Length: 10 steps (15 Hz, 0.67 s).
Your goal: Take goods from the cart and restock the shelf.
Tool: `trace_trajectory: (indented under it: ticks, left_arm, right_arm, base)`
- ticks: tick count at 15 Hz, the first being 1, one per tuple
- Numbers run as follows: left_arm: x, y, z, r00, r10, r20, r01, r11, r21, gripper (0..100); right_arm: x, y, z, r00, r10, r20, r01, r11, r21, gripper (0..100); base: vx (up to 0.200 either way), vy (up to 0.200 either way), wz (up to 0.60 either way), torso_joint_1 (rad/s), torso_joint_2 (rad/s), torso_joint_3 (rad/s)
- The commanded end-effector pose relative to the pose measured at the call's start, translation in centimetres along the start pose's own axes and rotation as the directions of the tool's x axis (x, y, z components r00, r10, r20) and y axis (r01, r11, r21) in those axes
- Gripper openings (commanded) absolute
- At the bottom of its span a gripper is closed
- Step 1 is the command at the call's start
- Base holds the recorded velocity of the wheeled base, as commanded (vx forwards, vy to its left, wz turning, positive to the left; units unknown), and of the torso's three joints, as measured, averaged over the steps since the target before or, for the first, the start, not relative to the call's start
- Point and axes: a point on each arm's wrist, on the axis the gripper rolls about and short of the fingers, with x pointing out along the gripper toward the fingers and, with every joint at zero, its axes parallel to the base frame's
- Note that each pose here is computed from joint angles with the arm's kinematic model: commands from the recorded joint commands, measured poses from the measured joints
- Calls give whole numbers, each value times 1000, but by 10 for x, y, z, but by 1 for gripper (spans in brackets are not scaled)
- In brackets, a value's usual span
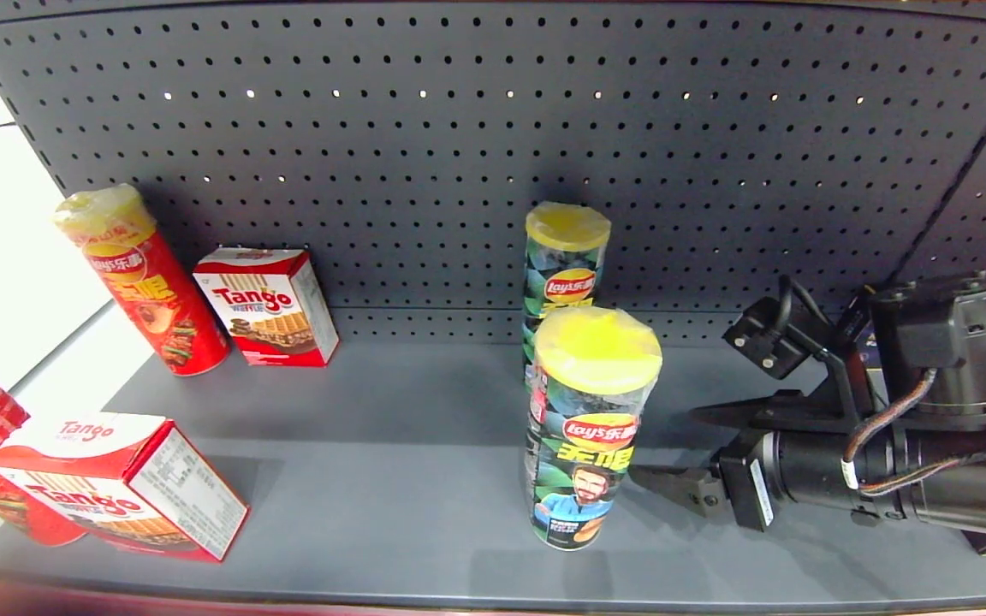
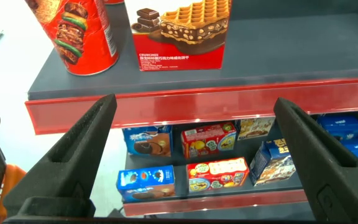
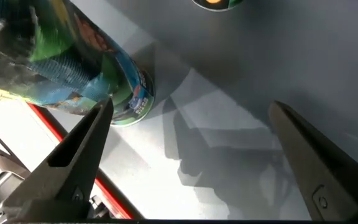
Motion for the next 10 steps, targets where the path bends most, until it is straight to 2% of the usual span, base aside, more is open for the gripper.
trace_trajectory:
  ticks: [1, 10]
  left_arm:
    - [0, 0, 0, 1000, -2, -2, 2, 1000, 1, 100]
    - [0, 0, 0, 1000, 0, -2, 0, 1000, 0, 100]
  right_arm:
    - [-2, 0, 0, 1000, 0, 5, 0, 1000, -1, 100]
    - [-6, -6, 4, 999, -32, 24, 32, 999, 10, 100]
  base:
    - [0, 0, 0, 0, 0, 0]
    - [0, 0, 0, 0, 0, 0]
